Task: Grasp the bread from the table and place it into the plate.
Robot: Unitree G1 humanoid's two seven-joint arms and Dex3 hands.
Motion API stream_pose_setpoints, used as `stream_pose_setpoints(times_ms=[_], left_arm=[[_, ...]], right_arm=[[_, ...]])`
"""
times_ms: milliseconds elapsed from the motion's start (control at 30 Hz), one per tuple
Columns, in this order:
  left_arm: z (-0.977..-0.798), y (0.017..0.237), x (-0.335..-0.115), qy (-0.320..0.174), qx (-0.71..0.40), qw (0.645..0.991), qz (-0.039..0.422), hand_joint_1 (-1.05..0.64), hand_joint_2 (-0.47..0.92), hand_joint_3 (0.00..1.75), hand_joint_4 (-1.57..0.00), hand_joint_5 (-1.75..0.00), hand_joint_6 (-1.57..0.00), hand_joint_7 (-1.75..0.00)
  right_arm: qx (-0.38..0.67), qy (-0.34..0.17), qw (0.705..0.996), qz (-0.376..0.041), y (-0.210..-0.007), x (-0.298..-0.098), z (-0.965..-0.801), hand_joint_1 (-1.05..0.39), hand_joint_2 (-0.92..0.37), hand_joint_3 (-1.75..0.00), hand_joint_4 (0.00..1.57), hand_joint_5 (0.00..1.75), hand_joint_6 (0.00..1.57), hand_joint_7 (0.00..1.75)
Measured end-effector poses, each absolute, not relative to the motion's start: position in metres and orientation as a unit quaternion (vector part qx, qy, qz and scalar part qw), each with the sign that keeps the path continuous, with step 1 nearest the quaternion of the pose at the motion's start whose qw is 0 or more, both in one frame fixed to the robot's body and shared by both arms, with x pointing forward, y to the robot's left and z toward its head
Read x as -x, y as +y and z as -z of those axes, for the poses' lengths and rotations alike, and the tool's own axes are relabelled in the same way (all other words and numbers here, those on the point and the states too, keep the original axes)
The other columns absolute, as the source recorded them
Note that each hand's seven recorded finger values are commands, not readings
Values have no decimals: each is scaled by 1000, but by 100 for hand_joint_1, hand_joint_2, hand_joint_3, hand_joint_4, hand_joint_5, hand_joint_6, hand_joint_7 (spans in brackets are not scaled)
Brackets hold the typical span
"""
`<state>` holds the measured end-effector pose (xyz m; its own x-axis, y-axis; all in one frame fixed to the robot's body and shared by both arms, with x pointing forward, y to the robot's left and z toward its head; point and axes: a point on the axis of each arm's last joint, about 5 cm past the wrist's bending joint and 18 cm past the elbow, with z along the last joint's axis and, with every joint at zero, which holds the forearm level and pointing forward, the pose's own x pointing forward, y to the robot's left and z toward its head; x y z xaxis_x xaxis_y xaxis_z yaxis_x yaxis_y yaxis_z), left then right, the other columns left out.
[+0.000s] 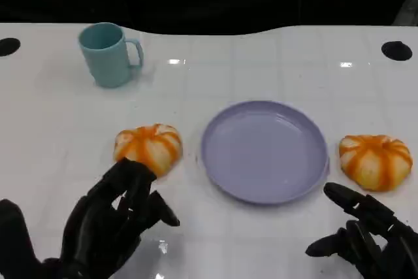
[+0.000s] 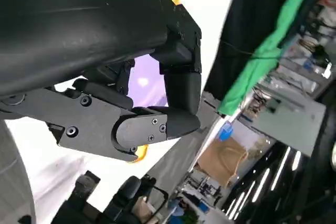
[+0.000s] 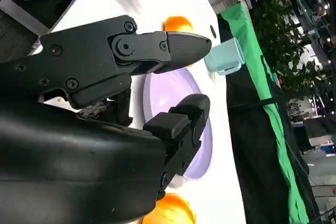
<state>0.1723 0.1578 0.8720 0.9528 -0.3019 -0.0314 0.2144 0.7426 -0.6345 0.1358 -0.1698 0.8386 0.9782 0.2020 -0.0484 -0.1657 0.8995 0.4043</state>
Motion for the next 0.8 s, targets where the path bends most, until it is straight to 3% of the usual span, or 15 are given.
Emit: stream_pose_setpoints(times_ms=[67,133,200,300,433,500,567,700,800], left_arm=[[-872,158,-173,64,329,932,140,-51,92,49,-66,-175,-45,-169],[-871,158,-173,55,320,935,141,-56,92,47,-63,-167,-52,-142],[-872,160,-176,32,268,952,142,-57,92,48,-63,-162,-55,-131],[-877,164,-181,-9,208,966,151,-57,92,48,-63,-161,-56,-127],[-876,163,-182,-14,201,967,155,-56,92,46,-60,-156,-53,-120],[-876,163,-182,-23,179,971,155,-51,92,30,-50,-124,-50,-72],[-882,167,-185,-55,83,982,161,-50,92,24,-46,-113,-49,-57],[-897,173,-194,-132,-32,977,165,-49,92,22,-45,-109,-50,-50],[-895,171,-194,-133,-40,976,165,-49,92,22,-46,-108,-51,-49]], right_arm=[[-203,45,974,-94,-170,-136,-839,-77,-92,-29,76,105,104,24],[-203,45,974,-91,-170,-135,-839,-76,-92,-30,76,105,104,24],[-204,45,974,-90,-169,-135,-839,-76,-92,-30,75,105,104,24],[-206,45,973,-90,-168,-135,-839,-76,-92,-30,75,105,104,24],[-207,44,973,-90,-167,-135,-839,-76,-92,-30,75,105,103,24],[-207,44,973,-90,-167,-135,-839,-76,-92,-31,75,105,102,23],[-207,44,973,-90,-167,-135,-839,-75,-92,-31,74,104,102,23],[-207,44,973,-92,-167,-135,-838,-75,-92,-31,74,104,102,23],[-208,44,973,-93,-167,-136,-838,-75,-92,-31,74,104,102,23]])
